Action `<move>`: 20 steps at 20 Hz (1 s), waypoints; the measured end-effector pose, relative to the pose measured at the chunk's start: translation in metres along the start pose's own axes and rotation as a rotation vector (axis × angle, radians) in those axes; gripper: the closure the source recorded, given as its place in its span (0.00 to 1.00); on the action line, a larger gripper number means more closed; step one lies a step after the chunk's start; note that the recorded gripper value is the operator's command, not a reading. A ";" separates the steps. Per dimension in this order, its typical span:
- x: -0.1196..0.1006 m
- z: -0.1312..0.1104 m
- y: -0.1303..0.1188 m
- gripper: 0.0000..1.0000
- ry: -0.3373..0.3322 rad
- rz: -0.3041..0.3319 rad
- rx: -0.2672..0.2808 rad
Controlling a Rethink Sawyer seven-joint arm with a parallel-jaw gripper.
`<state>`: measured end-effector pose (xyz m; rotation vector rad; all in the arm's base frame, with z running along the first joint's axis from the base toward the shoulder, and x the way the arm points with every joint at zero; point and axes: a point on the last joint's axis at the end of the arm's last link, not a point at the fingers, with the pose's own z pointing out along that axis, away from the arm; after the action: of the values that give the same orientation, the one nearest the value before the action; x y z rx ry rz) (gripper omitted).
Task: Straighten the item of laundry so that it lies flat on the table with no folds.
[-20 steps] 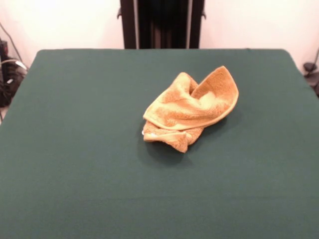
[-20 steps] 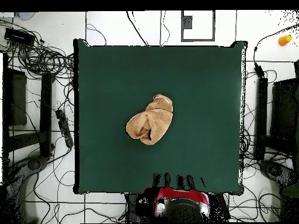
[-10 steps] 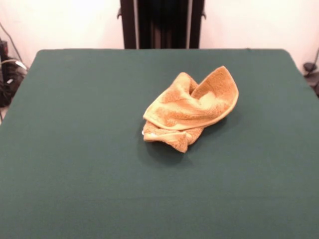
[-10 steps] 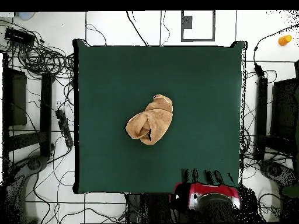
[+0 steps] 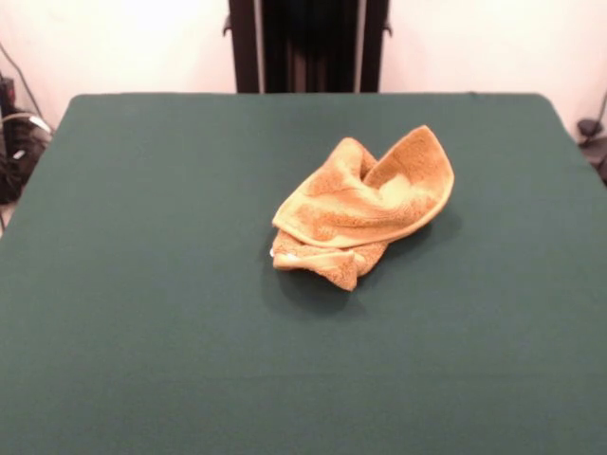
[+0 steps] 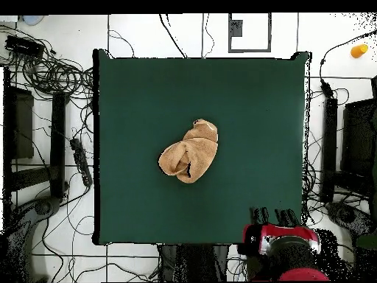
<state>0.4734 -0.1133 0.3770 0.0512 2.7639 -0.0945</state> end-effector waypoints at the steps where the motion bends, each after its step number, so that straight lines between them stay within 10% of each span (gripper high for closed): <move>1: 0.001 0.002 -0.002 0.00 -0.001 0.001 0.002; 10: 0.037 0.059 -0.040 0.00 -0.003 0.094 0.011; 20: 0.058 0.086 -0.023 0.00 0.028 0.117 -0.078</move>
<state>0.4497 -0.1416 0.2768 0.1945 2.7825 0.0450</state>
